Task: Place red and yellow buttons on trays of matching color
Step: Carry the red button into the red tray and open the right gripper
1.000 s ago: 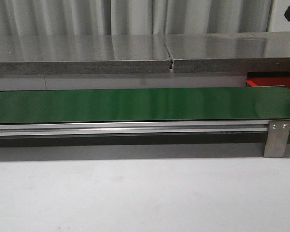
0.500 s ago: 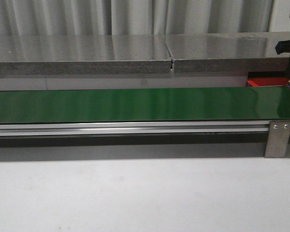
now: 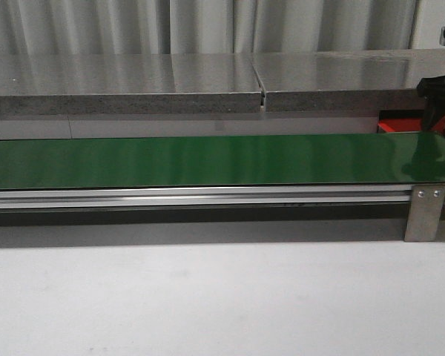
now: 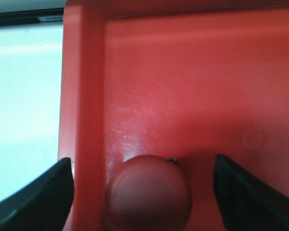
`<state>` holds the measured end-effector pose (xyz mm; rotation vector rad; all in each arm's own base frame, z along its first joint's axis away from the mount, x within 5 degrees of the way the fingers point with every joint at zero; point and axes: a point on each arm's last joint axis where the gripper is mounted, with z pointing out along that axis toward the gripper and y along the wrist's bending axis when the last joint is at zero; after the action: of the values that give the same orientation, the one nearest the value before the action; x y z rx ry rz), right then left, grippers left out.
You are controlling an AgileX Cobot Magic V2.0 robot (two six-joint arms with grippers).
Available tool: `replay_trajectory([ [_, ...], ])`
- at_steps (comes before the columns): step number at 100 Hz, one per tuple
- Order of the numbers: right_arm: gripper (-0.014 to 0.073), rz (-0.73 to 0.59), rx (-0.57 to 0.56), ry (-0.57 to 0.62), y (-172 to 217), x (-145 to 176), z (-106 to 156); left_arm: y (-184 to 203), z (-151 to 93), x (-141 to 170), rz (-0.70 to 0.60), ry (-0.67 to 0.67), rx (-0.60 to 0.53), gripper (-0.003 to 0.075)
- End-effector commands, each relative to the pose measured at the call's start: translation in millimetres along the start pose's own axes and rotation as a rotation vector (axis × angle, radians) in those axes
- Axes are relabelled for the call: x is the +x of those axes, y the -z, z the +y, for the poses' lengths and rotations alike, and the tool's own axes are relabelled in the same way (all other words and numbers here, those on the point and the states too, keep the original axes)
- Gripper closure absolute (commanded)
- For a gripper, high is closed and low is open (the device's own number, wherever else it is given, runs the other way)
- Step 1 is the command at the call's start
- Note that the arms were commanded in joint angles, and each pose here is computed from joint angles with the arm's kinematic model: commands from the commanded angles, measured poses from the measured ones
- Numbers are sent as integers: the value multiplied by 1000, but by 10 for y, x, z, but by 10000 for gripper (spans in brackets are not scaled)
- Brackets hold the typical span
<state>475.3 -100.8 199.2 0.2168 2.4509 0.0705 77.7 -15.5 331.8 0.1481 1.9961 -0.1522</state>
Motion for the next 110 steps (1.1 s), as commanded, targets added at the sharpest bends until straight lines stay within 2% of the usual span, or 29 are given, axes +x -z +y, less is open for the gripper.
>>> replay_trajectory([
  [1, -17, -169, 11, 18, 479, -335, 39, 47, -10, -140, -95, 1, 8, 739],
  [19, -17, -199, 15, 80, 792, -350, 87, 47, -10, -140, -95, 1, 8, 739],
  [36, -1, -212, 26, 155, 1034, -150, 181, 47, -10, -140, -95, 1, 8, 739],
  [45, 83, -223, 28, 186, 1184, -24, 248, 47, -10, -140, -95, 1, 8, 739],
  [62, 370, -236, 32, 210, 1453, 213, 332, 47, -10, -140, -95, 1, 8, 739],
  [76, 550, -259, 23, 227, 1734, 379, 418, 47, -10, -140, -95, 1, 8, 739],
  [90, 648, -291, 12, 249, 2014, 560, 509, 47, -10, -140, -95, 1, 8, 739],
  [110, 664, -322, -12, 273, 2372, 874, 604, 47, -10, -140, -95, 1, 8, 739],
])
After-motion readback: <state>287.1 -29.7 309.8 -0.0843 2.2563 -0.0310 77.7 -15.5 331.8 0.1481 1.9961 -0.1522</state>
